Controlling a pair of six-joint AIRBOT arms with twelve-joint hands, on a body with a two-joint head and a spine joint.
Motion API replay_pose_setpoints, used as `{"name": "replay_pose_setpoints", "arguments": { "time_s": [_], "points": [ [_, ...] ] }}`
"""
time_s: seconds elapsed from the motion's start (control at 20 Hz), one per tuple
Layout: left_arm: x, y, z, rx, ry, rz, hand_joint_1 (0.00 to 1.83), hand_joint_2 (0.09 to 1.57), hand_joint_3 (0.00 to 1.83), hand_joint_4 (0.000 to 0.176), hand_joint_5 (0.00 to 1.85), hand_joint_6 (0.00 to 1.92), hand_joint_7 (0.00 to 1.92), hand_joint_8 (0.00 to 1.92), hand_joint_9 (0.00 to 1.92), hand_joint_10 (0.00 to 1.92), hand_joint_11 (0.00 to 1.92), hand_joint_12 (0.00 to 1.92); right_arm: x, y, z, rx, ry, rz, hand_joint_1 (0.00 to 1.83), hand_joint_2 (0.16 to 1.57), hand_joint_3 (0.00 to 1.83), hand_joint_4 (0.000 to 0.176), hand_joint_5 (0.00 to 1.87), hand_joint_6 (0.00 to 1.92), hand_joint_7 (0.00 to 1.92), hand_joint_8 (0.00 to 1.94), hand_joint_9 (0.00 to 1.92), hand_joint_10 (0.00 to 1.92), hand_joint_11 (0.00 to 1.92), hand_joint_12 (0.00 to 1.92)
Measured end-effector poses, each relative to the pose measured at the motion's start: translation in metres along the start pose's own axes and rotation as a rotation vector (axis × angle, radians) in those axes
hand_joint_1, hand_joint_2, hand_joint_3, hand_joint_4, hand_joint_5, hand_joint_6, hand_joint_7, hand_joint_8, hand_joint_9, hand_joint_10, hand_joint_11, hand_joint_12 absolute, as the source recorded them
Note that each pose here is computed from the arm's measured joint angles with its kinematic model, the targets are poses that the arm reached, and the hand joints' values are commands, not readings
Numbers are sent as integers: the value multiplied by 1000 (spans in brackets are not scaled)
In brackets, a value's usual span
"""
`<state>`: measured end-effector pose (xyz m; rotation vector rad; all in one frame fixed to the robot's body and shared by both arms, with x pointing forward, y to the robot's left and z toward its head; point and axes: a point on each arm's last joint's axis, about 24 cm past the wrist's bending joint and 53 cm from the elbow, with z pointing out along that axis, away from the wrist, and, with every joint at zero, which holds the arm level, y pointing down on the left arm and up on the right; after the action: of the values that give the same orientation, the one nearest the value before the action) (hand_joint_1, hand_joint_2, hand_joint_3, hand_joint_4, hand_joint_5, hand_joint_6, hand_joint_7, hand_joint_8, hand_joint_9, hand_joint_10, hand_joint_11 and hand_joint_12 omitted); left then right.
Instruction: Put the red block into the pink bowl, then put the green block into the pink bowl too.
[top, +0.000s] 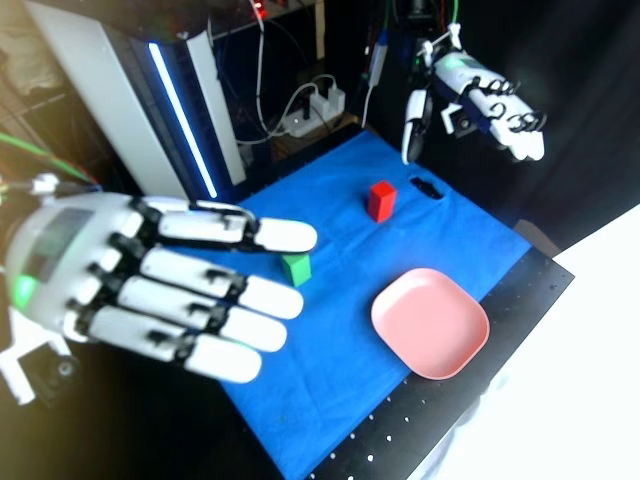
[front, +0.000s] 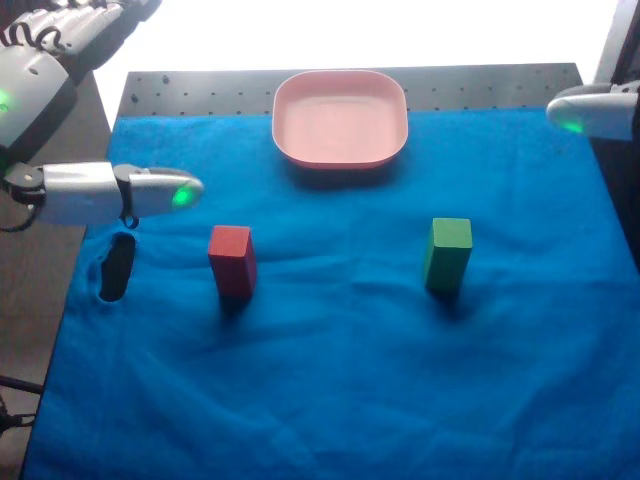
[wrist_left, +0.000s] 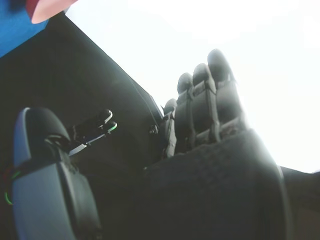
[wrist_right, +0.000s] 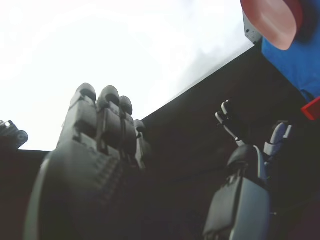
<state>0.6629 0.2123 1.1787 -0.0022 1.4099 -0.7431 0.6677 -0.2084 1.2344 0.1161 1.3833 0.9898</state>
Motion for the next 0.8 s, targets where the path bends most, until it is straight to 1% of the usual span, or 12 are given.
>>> {"name": "replay_pose_setpoints", "arguments": {
  "time_s": [0.05, 0.15, 0.2, 0.25, 0.3, 0.4, 0.45, 0.5, 0.65, 0.7, 0.75, 0.8],
  "points": [
    [1, -2, 1, 6, 5, 2, 335, 797, 21, 90, 0, 0, 0, 0, 0, 0, 0, 0, 1, 1, 1, -4, 4, -2, 516, 782, 25, 42, 0, 0, 0, 0, 0, 0, 0, 0],
    [5, -4, 2, 15, 26, 12, 348, 799, 18, 71, 0, 0, 0, 0, 0, 0, 3, 1, 3, 2, 2, -3, 18, -9, 556, 807, 27, 13, 0, 0, 0, 0, 0, 0, 0, 0],
    [7, -5, 2, 21, 44, 25, 382, 813, 21, 76, 0, 0, 0, 0, 0, 0, 0, 0, 5, 3, 4, -7, 33, -19, 530, 809, 24, 0, 0, 0, 0, 0, 0, 0, 1, 0],
    [8, -7, 3, 30, 59, 38, 381, 840, 30, 72, 0, 0, 0, 0, 0, 0, 0, 0, 8, 4, 6, -7, 51, -31, 518, 798, 17, 0, 0, 0, 0, 0, 0, 0, 6, 3],
    [8, -7, 3, 36, 72, 50, 385, 855, 34, 55, 0, 0, 0, 0, 0, 0, 0, 0, 9, 6, 8, -12, 60, -37, 513, 777, 6, 1, 0, 0, 0, 0, 0, 0, 0, 0],
    [6, -8, 4, 44, 89, 74, 426, 847, 23, 61, 0, 0, 0, 0, 0, 0, 0, 0, 13, 9, 8, -25, 85, -61, 537, 774, 3, 0, 0, 0, 0, 0, 0, 0, 0, 0],
    [7, -8, 5, 46, 101, 84, 430, 836, 16, 95, 0, 0, 0, 0, 0, 0, 0, 0, 16, 7, 8, -17, 98, -64, 529, 772, 2, 9, 0, 0, 0, 0, 0, 0, 0, 0],
    [7, -9, 6, 55, 115, 101, 469, 840, 12, 96, 0, 0, 0, 0, 0, 0, 0, 0, 19, 4, 7, -5, 115, -70, 544, 771, 1, 0, 0, 0, 0, 0, 0, 0, 0, 0],
    [18, -13, 7, 81, 174, 140, 461, 812, 0, 87, 0, 0, 0, 0, 0, 0, 0, 0, 23, -2, 4, 17, 155, -91, 539, 797, 12, 0, 0, 0, 0, 0, 0, 0, 0, 0],
    [24, -12, 6, 79, 201, 148, 483, 818, 0, 90, 0, 0, 0, 0, 0, 0, 0, 0, 26, -5, 4, 23, 174, -105, 552, 819, 21, 0, 0, 0, 0, 0, 0, 0, 0, 0],
    [30, -14, 7, 89, 233, 172, 487, 810, 0, 116, 0, 0, 0, 0, 0, 0, 0, 0, 30, -8, 3, 32, 194, -113, 529, 821, 20, 0, 0, 0, 0, 0, 0, 0, 0, 0],
    [36, -16, 7, 97, 259, 188, 494, 815, 0, 108, 0, 0, 0, 0, 0, 0, 0, 0, 36, -9, 3, 35, 220, -128, 539, 838, 26, 0, 0, 0, 0, 0, 0, 0, 0, 0]
  ]
}}
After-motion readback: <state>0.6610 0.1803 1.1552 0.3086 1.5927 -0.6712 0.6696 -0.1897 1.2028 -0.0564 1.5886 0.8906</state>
